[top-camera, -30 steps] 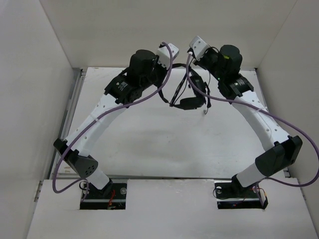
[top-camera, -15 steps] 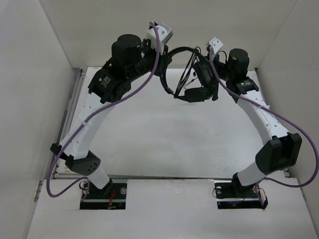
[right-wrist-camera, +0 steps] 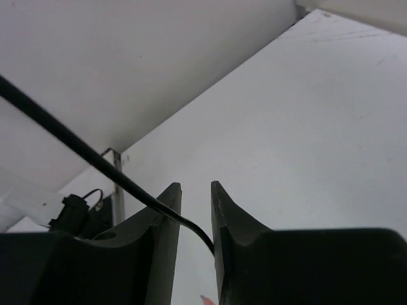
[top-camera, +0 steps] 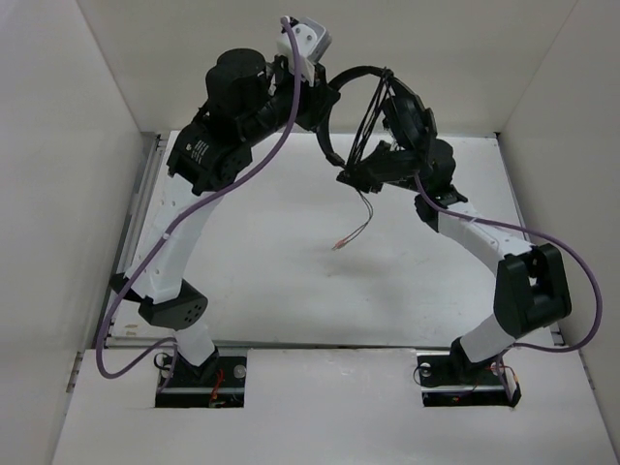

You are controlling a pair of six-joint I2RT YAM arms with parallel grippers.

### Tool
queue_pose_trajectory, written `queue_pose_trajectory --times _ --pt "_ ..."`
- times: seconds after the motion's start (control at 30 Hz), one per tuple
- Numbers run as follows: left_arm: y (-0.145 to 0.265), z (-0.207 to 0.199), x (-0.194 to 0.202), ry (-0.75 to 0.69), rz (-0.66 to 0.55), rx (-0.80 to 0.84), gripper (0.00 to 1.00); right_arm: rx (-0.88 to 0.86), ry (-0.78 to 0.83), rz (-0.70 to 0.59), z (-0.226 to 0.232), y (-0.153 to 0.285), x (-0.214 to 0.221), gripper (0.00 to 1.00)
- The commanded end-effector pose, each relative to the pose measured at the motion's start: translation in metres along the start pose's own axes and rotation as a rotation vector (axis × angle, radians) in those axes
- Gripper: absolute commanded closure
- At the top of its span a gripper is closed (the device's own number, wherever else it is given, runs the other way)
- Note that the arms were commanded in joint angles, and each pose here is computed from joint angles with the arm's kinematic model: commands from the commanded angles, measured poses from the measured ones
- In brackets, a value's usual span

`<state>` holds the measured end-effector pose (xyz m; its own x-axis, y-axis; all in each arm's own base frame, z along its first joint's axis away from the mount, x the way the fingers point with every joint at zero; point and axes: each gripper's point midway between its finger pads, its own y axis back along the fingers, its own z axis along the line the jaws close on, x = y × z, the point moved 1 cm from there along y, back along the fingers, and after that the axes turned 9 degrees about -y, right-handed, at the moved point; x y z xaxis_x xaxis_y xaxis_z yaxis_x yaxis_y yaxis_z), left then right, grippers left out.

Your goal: Wrap the headphones

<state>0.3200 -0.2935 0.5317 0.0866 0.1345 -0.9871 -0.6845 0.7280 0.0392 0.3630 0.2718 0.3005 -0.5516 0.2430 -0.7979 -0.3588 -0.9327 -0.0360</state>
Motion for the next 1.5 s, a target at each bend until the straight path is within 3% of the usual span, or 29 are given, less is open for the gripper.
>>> queue_pose_trajectory --times 0.0,0.43,0.67,0.87,1.0,1.17,1.3,1.47 --pt "0.023 0.023 -0.061 0.022 -0.2 -0.085 1.0 -0.112 -0.009 -0.026 0.029 -0.005 0.003 0.68" --pt "0.038 0.089 -0.079 0.021 -0.275 -0.319 1.0 -0.139 -0.073 0.049 0.037 -0.017 0.05 0.64" --pt "0.042 0.118 -0.078 0.023 -0.281 -0.448 1.0 -0.193 -0.042 0.086 0.053 -0.031 0.061 0.89" --pt "0.039 0.14 -0.065 0.016 -0.251 -0.567 1.0 -0.214 0.044 0.148 0.076 -0.043 0.068 0.98" --pt "0.034 0.163 -0.045 -0.044 -0.194 -0.704 1.0 -0.127 0.223 0.251 0.079 -0.051 0.08 1.0" --pt "0.033 0.184 -0.02 -0.114 -0.12 -0.839 1.0 0.079 0.73 0.384 0.067 -0.051 0.079 1.0" --pt "0.033 0.193 0.003 -0.175 -0.049 -0.888 1.0 0.244 0.99 0.329 0.067 -0.041 0.021 1.0" --pt "0.038 0.199 0.026 -0.194 0.008 -0.906 1.0 0.463 1.163 0.221 0.065 0.001 -0.077 1.0"
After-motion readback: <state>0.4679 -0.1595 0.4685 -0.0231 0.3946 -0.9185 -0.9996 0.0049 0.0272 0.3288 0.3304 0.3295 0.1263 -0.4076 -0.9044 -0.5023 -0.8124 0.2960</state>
